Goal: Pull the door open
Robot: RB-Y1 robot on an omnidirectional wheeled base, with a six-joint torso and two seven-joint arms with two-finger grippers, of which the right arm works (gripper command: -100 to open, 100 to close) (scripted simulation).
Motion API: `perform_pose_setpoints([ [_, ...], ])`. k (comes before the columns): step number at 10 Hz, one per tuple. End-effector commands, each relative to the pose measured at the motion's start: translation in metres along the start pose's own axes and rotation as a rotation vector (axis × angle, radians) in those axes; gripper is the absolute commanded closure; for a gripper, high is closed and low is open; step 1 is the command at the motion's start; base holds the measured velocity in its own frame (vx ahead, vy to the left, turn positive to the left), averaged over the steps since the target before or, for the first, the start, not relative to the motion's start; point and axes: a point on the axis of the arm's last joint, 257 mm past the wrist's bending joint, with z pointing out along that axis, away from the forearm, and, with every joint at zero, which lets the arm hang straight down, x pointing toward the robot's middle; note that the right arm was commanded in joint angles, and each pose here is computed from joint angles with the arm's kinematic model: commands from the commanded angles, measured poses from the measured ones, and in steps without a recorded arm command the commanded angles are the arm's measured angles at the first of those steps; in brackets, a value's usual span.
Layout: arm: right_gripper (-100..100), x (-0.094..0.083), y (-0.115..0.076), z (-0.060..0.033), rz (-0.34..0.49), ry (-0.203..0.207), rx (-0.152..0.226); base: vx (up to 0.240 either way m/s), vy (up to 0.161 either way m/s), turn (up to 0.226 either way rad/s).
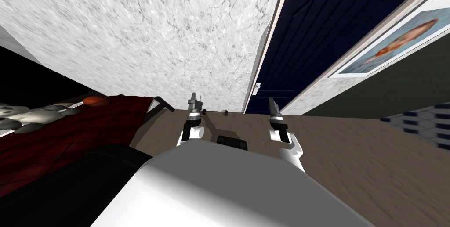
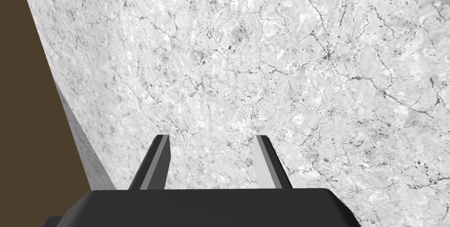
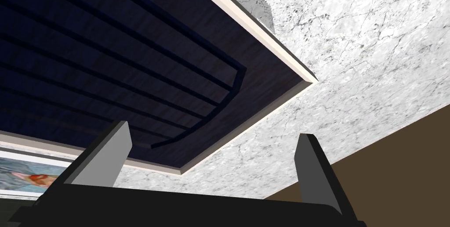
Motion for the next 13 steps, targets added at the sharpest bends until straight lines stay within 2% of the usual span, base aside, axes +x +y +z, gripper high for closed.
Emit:
perform_pose_setpoints([
  [1,-100,0.004,-0.012,0.0021,-0.056,0.018,0.01,0.094,-0.013,0.033],
  [2,-100,0.006,-0.016,0.0004,-0.055,0.023,0.019,0.068,-0.016,0.01],
  [4,-100,0.013,-0.034,0.0016,-0.12,0.05,0.038,0.066,-0.014,0.028],
  [5,-100,0.014,-0.04,0.0033,-0.152,0.06,0.042,0.103,-0.02,0.032],
  [6,-100,0.016,-0.042,0.002,-0.152,0.063,0.048,0.072,-0.014,0.013],
  [9,-100,0.02,-0.064,0.0051,-0.248,0.098,0.066,0.075,-0.005,0.03],
  [10,-100,0.022,-0.068,0.0028,-0.247,0.104,0.075,0.062,-0.012,0.017],
  [13,-100,0.027,-0.093,0.0029,-0.339,0.143,0.1,0.073,-0.014,0.027],
])
